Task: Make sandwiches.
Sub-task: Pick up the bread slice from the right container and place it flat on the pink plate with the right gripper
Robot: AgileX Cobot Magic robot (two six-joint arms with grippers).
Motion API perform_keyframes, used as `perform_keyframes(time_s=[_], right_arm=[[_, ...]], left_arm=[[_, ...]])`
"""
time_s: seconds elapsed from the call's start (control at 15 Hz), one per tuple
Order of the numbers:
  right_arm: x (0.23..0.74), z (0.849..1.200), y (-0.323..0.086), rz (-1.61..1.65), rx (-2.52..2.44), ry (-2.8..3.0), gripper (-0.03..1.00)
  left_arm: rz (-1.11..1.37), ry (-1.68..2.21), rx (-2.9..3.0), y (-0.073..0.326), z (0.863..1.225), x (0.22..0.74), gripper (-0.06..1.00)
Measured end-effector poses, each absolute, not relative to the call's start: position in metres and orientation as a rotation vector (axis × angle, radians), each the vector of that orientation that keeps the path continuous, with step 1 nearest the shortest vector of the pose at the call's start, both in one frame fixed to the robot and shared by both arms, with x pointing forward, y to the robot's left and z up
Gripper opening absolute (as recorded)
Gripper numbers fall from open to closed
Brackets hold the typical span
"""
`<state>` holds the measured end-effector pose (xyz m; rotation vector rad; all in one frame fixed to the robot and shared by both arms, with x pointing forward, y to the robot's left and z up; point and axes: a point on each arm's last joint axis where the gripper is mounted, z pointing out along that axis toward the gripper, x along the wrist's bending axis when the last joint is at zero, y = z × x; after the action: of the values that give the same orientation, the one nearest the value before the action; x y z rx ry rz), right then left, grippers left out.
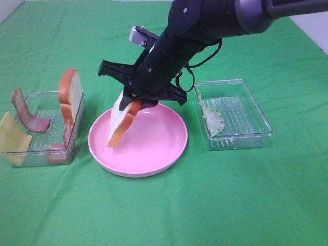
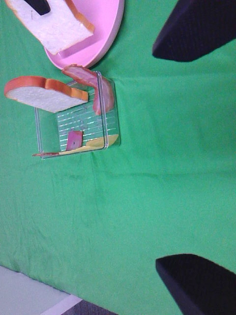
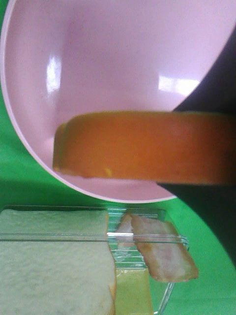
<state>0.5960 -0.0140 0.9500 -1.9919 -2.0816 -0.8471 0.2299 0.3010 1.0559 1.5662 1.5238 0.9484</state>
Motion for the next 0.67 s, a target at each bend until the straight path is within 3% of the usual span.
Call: perform_keyframes(time_s=[0.67], right_arm=[[0.599,0.926,-0.012,-0.796,-2.019,-2.067,0.22]], left_arm=[[0.948,1.524,1.566,0.301,1.056,0.230,0.99]])
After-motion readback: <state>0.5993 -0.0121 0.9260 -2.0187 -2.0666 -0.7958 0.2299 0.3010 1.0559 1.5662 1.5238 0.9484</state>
